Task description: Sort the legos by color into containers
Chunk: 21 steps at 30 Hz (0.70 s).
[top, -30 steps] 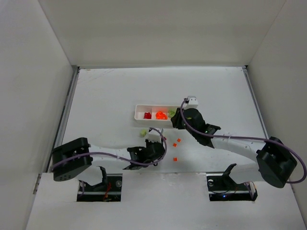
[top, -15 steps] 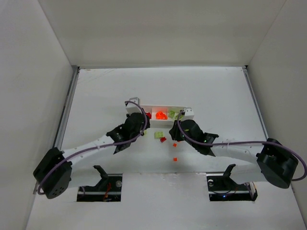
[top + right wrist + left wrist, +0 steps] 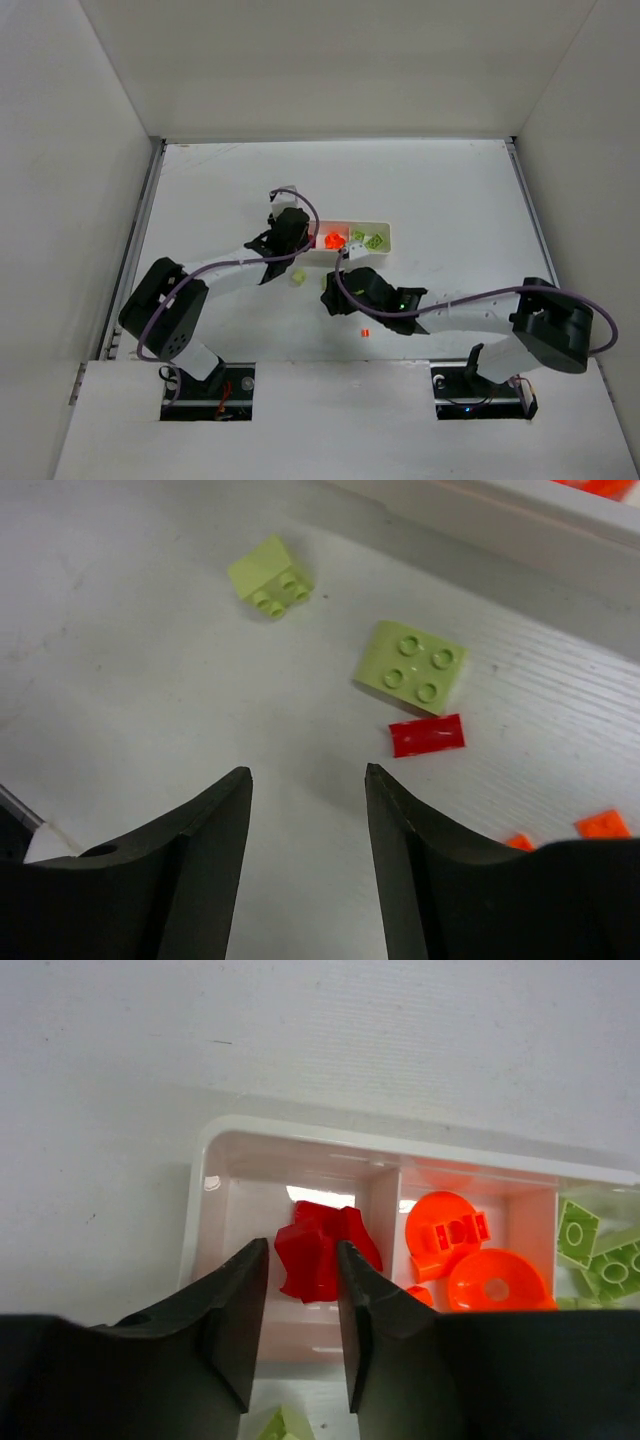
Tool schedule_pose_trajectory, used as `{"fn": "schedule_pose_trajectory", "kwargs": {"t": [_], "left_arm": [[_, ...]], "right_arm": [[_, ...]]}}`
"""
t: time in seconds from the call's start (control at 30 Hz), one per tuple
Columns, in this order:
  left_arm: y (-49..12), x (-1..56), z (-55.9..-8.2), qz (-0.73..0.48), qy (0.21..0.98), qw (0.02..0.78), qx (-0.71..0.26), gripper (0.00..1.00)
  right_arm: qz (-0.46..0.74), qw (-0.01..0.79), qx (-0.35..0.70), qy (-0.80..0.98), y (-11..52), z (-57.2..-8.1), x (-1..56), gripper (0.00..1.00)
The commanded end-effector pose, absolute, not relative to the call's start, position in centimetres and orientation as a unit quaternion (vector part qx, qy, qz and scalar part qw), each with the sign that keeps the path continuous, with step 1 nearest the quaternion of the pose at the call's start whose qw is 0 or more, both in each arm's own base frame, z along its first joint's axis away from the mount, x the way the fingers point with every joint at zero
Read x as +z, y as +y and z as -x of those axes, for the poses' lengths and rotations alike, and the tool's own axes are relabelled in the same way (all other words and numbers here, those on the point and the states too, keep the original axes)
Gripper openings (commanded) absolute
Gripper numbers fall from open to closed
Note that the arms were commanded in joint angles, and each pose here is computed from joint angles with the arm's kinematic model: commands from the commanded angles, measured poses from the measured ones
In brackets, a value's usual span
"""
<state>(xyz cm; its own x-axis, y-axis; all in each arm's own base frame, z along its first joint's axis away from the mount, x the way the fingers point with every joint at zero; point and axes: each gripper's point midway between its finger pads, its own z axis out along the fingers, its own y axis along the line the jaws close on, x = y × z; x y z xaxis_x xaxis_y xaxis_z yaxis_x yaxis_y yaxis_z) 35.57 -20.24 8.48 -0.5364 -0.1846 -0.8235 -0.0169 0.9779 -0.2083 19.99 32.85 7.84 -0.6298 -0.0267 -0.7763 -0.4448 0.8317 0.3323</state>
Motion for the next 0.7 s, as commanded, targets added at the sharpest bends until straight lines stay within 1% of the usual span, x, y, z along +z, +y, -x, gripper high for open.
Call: {"fn": "schedule_pose_trajectory", "kwargs": {"t": [0.0,0.13,0.23,0.33,0.47,0.57,0.67], "left_arm": [[-20.9,10.8,-37.8,0.068,0.853,0.505,-0.112,0.32],[-20.6,10.6,-38.5,0.077,0.853,0.502,-0.119,0.42],[-20.4,11.5,-38.2,0.081,0.848,0.508,-0.129,0.48],[-19.9,13.4,-37.4,0.090,0.835,0.523,-0.145,0.49],[-18.5,16.5,-35.7,0.107,0.811,0.548,-0.172,0.50],[-17.6,17.7,-33.9,0.116,0.799,0.558,-0.189,0.51],[-16.8,17.6,-32.0,0.121,0.798,0.557,-0.197,0.51]], "right_arm": [[0.131,0.437,0.294,0.840,36.6,-20.9,10.9,0.57],[0.135,0.436,0.297,0.839,38.7,-21.5,10.2,0.62],[0.137,0.436,0.297,0.838,40.1,-22.1,9.2,0.64],[0.136,0.434,0.290,0.842,40.8,-22.6,8.3,0.66],[0.135,0.434,0.282,0.845,41.6,-23.5,7.4,0.77],[0.136,0.435,0.273,0.847,42.1,-24.4,6.7,0.78],[0.129,0.439,0.259,0.851,42.0,-25.3,5.9,0.78]]}}
